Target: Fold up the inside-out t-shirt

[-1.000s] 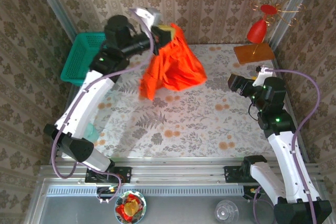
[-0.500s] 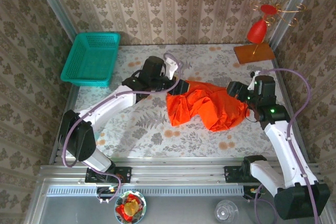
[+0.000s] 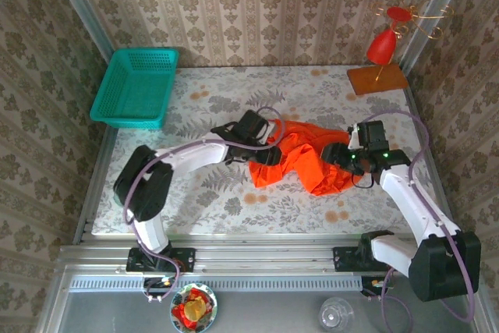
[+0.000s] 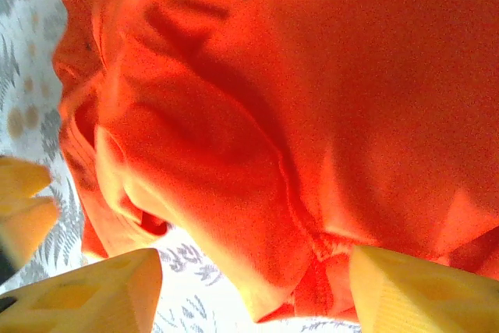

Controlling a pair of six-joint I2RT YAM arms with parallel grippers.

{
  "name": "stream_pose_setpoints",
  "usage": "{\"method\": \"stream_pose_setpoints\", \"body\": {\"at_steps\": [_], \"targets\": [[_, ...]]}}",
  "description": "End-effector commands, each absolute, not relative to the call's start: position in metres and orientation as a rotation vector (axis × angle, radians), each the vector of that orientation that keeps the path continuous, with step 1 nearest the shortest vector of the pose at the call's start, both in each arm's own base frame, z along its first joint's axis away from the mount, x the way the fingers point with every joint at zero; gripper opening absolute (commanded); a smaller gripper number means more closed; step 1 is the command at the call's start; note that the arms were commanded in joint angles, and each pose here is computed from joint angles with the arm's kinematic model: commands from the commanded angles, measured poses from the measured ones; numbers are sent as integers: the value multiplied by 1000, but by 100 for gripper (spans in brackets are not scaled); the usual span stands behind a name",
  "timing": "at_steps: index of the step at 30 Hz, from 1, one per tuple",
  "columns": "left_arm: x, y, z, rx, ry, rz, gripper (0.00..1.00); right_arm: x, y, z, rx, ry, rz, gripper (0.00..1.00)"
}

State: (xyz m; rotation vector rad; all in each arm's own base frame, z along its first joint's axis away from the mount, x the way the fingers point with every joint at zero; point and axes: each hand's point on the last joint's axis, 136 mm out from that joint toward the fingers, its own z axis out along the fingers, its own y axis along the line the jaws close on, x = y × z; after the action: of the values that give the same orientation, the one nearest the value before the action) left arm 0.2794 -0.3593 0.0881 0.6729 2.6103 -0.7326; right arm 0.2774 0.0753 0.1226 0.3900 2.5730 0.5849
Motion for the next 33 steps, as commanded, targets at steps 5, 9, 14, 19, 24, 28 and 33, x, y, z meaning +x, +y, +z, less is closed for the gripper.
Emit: {"method": "stream_pose_setpoints", "body": {"at_steps": [5, 9, 14, 19, 24, 28, 33], "targets": [[284, -363, 63, 631, 2710, -620, 67, 256, 108, 72, 362, 2741, 664, 69], [289, -368, 64, 623, 2691, -663, 53, 261, 113, 54, 378, 2774, 641, 61], [302, -359, 88, 555, 2612, -740, 13, 279, 115, 69, 375, 2725, 618, 27], [329, -321, 149, 432, 2464, -782, 0, 308, 115, 117, 305, 2633, 582, 2], [353, -270, 226, 344, 2313, -761, 0, 342, 121, 173, 208, 2556, 569, 0], [365, -220, 303, 254, 2139, -776, 0, 383, 136, 217, 120, 2514, 598, 0], [346, -168, 398, 232, 1933, -745, 0, 426, 159, 288, 22, 2390, 698, 0]]}}
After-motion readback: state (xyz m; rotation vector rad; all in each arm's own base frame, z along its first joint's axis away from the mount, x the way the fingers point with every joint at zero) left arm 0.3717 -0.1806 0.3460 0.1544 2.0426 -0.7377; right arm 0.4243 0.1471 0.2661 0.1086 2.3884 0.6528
